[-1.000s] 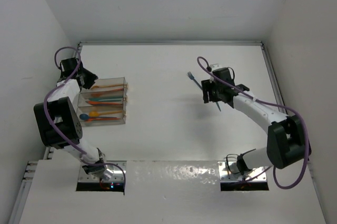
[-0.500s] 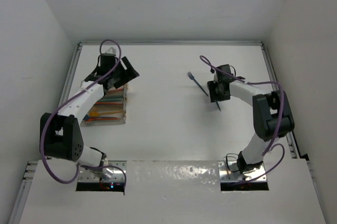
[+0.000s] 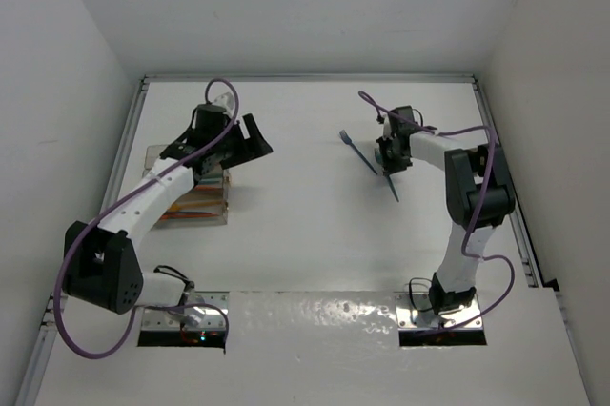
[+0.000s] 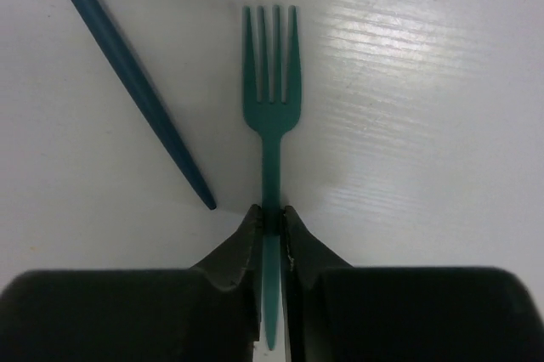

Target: Sort the eating utensils into containers

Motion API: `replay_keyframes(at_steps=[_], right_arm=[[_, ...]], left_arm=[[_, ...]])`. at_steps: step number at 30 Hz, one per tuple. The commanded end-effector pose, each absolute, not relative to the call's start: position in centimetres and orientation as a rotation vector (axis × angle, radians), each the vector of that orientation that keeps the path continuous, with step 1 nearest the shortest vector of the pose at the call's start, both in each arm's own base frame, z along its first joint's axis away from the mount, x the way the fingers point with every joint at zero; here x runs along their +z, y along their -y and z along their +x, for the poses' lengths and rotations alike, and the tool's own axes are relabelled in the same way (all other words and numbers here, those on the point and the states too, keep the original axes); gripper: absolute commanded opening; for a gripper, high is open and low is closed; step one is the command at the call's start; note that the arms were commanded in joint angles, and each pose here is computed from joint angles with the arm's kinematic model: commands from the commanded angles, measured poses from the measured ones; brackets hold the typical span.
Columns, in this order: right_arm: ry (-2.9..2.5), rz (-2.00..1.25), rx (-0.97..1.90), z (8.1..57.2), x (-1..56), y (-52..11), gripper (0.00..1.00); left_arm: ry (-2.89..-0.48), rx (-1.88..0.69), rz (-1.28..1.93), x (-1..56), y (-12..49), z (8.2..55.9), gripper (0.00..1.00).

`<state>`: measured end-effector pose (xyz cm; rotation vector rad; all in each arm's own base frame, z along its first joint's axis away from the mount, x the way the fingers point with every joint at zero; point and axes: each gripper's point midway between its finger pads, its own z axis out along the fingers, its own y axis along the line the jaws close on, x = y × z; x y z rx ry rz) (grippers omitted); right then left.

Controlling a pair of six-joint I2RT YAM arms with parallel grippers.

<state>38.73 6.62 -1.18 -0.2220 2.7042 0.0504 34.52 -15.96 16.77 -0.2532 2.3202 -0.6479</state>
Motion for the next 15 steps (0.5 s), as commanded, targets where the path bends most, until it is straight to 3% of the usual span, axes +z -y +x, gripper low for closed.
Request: replay_keyframes(at_steps=[1,3,15], right_arm=[[-2.744,-0.275,0.044,38.4,-2.5,-6.3,0.07],[-2.734,-0.295,0.031,38.6,-2.1,-6.1,0.00],[-2.456,-0.372,0.195,38.2,9.5,-10.3,0.00]], left_arm=[[-2.291,-0.692,-0.181,17.8,17.1,34.0,0.74],[-2.279,-0.729,-0.151,18.2,17.8,33.9,0.74],[-2.169,-0.982,0.010,21.4,24.8,33.9,0.74]])
